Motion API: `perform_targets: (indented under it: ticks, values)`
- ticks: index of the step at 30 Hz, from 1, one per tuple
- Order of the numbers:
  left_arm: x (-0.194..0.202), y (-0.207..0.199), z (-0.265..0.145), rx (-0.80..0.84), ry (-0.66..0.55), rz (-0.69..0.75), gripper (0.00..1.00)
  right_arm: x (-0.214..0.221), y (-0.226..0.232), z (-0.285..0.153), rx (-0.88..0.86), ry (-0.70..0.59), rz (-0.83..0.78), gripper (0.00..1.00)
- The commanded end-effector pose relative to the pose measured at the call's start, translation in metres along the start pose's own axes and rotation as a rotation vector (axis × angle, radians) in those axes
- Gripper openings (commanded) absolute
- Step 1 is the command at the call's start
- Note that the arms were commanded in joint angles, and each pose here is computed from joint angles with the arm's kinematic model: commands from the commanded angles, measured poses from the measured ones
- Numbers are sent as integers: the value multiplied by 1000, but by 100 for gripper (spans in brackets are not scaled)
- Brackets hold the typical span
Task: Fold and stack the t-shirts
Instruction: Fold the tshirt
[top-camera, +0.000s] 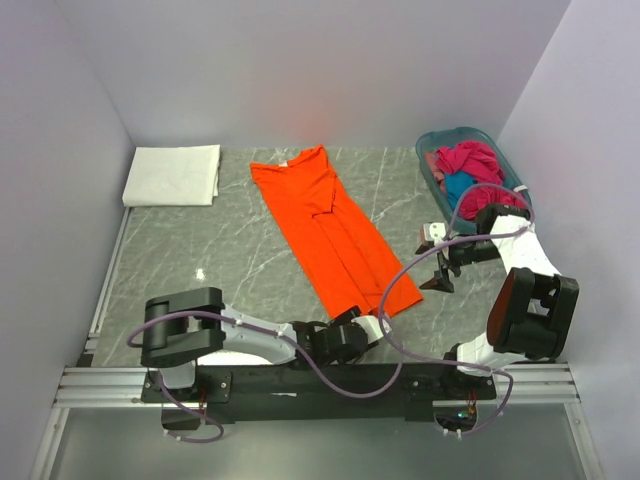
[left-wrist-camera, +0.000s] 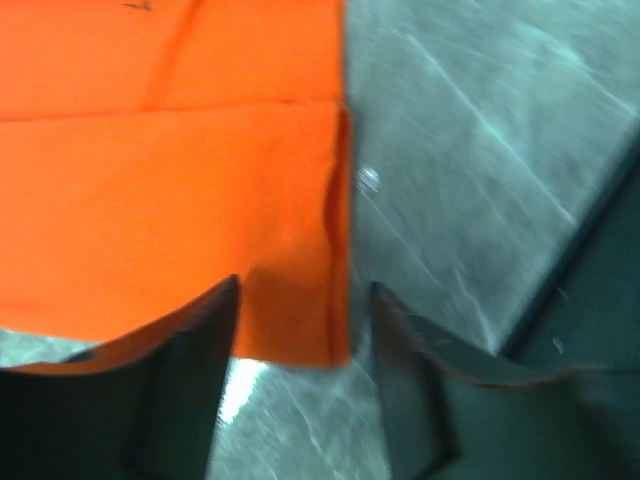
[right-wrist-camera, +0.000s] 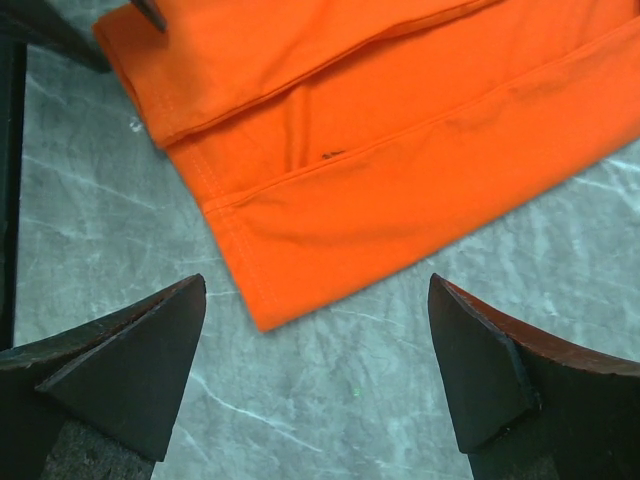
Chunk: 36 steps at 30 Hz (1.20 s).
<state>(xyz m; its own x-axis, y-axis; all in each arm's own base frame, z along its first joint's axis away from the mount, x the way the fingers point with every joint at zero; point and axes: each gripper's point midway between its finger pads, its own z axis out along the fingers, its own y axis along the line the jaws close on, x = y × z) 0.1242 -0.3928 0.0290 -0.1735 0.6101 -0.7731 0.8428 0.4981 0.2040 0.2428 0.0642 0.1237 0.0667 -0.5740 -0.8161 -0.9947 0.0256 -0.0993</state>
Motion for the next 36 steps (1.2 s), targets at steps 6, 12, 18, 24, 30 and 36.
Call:
perform_targets:
  ticks: [6,12,18,24,30,36]
  values:
    - [32,33,1,-219,113,20,42,9,13,-1,0,83,-116,98]
    - [35,29,-3,-212,126,36,13,12,13,4,8,99,-136,98]
    - [21,12,-3,-139,76,16,0,35,45,36,-200,172,-281,98]
    - [17,13,-17,-106,23,-51,0,48,38,51,-149,302,-421,100]
    - [22,17,-24,-107,11,-64,0,59,29,60,-150,428,-480,92]
    - [19,16,-22,-109,8,-74,0,59,36,73,-177,449,-507,82]
